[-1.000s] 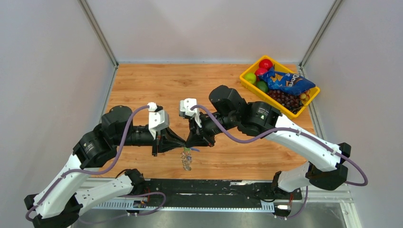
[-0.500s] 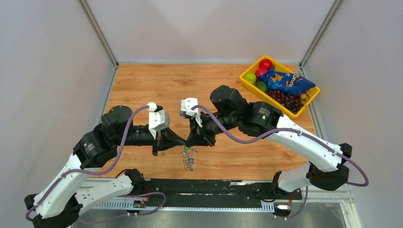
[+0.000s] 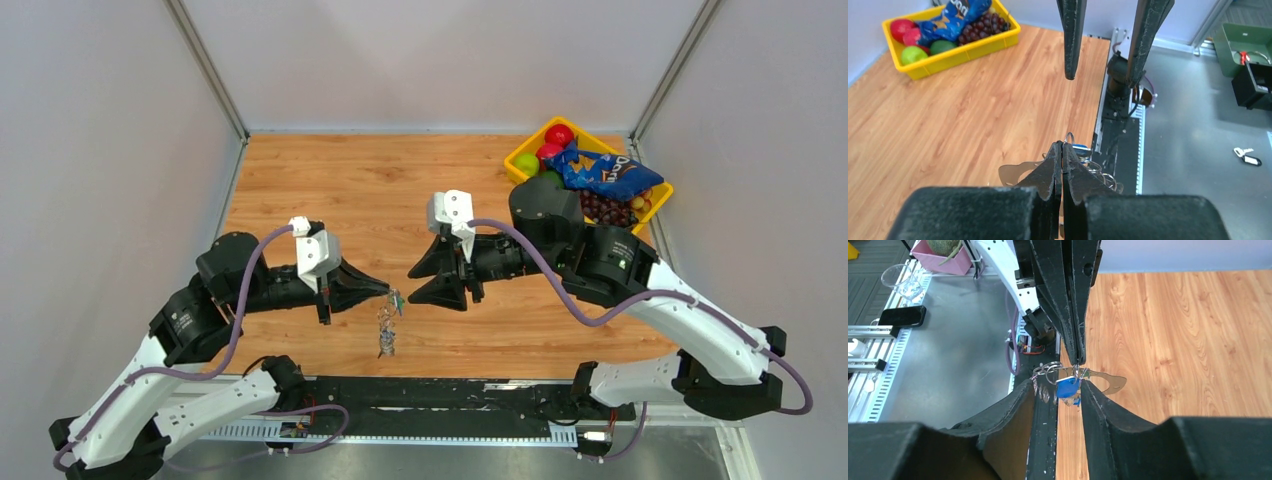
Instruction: Put the keys on the keyring
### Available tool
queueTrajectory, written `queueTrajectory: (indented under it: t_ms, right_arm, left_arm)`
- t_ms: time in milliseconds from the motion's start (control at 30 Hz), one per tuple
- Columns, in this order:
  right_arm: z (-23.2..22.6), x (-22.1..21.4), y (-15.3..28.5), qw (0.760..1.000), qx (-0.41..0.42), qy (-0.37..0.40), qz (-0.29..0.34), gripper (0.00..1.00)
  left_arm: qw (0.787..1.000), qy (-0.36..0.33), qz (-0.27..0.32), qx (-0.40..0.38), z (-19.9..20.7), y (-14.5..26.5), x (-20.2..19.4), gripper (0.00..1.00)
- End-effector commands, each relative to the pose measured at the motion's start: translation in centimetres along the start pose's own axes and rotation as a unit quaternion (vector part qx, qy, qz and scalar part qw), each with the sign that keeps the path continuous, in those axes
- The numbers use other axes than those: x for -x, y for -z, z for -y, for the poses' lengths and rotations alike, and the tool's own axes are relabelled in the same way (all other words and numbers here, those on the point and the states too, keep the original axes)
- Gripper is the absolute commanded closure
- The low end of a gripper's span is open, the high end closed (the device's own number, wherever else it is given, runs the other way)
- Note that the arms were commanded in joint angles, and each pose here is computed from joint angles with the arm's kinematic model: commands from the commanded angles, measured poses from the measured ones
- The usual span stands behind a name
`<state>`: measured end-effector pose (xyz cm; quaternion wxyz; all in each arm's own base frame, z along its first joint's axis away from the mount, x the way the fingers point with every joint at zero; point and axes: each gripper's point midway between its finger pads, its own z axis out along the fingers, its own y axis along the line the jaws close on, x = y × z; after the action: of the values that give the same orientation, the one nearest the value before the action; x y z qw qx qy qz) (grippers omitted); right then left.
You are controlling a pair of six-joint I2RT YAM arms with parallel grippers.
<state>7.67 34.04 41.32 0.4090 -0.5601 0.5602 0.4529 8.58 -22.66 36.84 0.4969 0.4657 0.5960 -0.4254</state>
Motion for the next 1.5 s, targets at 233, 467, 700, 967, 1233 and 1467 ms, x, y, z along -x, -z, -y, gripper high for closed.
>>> queueTrajectory:
  t_ms: [233,467,700,967,1233,1467]
  right_arm:
    - [1.6,2.4,0.6,0.995,-0.064,-0.019,0.07,0.6]
    - [2.2,4.0,0.9,0.989,-0.086,-0.038,0.113,0.66]
    - [1.5,5.0,0.4,0.988,-0.062,-0.053,0.129,0.67]
    - [0.7,5.1,-0.4,0.99,-0.03,-0.067,0.124,0.7]
    - [0.1,5.3,-0.8,0.989,-0.009,-0.075,0.131,0.73]
    - [0.1,6.1,-0.4,0.986,-0.013,-0.072,0.15,0.74]
  left_arm:
    - [0.987,-0.018,0.16,0.025,-0.3,0.7,6.4,1.0]
    - [0.974,-0.013,0.225,0.036,-0.4,1.5,7.1,1.0]
    - [0.96,-0.019,0.277,0.025,0.3,2.4,8.0,1.0]
    - [0.956,-0.026,0.29,0.029,0.4,3.0,8.1,1.0]
    - [0.954,-0.03,0.296,0.03,0.5,3.3,8.5,1.0]
    - [0.953,-0.029,0.3,0.029,0.5,3.3,8.5,1.0]
